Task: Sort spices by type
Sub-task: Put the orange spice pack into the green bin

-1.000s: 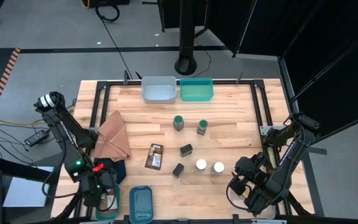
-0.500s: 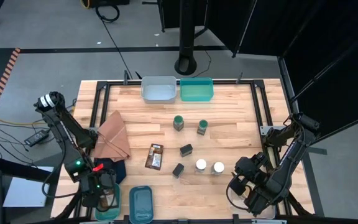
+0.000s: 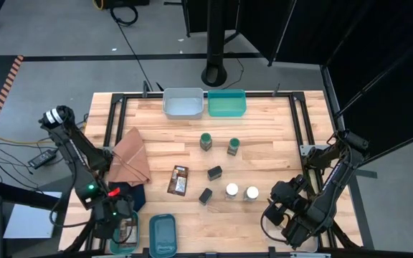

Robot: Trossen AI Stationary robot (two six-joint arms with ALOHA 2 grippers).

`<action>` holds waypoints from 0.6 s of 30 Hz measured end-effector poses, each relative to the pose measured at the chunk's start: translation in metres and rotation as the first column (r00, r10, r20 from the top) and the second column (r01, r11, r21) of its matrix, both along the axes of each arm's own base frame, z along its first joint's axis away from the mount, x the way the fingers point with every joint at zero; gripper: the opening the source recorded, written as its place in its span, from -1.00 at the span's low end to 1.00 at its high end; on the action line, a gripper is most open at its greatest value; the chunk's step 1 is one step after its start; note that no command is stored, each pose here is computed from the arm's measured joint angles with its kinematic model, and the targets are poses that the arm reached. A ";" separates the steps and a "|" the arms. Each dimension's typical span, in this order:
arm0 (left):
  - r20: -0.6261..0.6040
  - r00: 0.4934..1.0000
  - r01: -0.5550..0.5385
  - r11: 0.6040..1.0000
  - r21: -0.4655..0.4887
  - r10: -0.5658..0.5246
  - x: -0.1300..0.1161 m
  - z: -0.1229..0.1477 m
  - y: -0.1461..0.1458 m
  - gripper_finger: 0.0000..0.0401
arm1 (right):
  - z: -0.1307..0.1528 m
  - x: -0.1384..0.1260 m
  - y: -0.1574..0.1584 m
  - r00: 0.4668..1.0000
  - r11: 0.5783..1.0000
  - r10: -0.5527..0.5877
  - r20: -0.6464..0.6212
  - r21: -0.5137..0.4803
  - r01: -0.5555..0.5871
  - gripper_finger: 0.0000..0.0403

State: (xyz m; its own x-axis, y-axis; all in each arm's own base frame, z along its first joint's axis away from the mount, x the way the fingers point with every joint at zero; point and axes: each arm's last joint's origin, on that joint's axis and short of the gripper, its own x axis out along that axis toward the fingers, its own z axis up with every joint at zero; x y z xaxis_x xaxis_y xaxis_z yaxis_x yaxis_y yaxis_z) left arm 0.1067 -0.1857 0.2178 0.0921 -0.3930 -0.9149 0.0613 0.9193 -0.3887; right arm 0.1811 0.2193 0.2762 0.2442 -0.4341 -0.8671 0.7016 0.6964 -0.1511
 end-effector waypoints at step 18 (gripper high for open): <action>0.301 0.948 -0.153 0.976 0.155 0.101 0.052 0.048 0.053 0.27 | 0.000 0.000 0.000 1.000 1.000 0.009 0.003 -0.008 -0.009 0.86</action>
State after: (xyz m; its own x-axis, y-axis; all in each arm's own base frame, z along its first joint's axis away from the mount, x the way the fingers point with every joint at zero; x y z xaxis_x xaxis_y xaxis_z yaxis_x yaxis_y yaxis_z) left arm 0.1584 -0.1325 0.2655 0.4015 -0.1975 -0.8943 0.0254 0.9785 -0.2047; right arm 0.1812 0.2192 0.2763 0.2511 -0.4383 -0.8631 0.6955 0.7018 -0.1541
